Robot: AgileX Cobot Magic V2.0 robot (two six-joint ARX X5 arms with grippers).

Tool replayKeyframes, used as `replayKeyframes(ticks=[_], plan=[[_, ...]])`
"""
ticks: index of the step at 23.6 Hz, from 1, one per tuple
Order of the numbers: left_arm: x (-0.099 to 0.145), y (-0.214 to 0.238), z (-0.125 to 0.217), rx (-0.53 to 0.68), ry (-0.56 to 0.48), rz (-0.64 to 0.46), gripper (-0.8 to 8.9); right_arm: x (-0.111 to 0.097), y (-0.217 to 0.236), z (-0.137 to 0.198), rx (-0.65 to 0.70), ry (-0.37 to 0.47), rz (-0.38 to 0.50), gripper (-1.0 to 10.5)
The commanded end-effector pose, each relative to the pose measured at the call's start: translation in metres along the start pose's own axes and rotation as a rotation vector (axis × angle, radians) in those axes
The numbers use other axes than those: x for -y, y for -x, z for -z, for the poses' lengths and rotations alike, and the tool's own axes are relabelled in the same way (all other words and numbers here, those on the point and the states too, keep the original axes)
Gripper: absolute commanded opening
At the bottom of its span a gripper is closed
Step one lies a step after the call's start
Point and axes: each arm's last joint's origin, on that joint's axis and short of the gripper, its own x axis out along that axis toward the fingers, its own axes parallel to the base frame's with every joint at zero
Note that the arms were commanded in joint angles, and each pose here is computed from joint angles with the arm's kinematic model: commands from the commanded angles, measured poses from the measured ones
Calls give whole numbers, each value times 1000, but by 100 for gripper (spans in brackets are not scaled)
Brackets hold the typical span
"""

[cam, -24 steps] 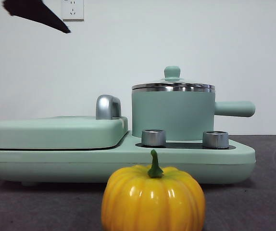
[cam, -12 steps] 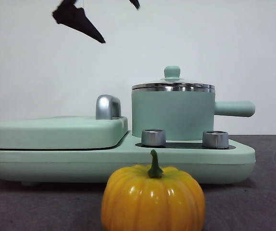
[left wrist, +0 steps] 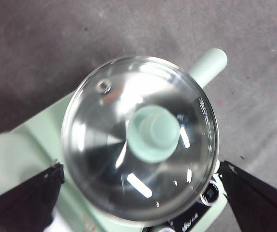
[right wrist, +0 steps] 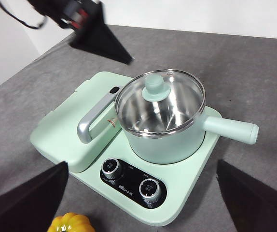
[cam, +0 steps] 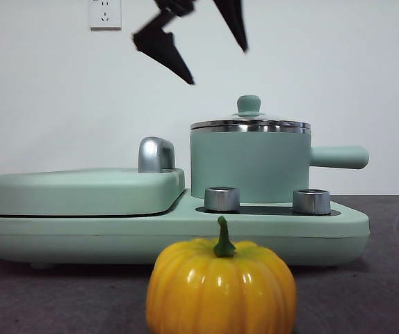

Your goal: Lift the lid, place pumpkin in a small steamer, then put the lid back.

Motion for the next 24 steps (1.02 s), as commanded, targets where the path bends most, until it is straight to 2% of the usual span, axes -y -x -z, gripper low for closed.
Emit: replayKeyframes(ticks=[1, 8, 11, 14, 17, 20, 22, 24], plan=[[9, -17, -5, 6, -41, 11, 518, -2, 2, -5, 16, 4, -5, 490], [30, -49, -3, -16, -173, -37, 488, -2, 2, -5, 16, 4, -5, 490], [34, -62, -2, -35, -198, -44, 479, -2, 2, -5, 15, 3, -5, 490], [35, -68, -2, -31, -203, -45, 363, -2, 2, -5, 15, 3, -5, 490], [34, -68, -4, -17, -204, -69, 307, -2, 2, -5, 16, 4, -5, 490], [34, -69, -3, -30, -204, -73, 294, -2, 2, -5, 16, 4, -4, 490], [33, -69, -3, -27, -206, -80, 178, -2, 2, -5, 16, 4, -4, 490], [33, -69, -3, -27, -206, -81, 115, -2, 2, -5, 16, 4, -4, 490]])
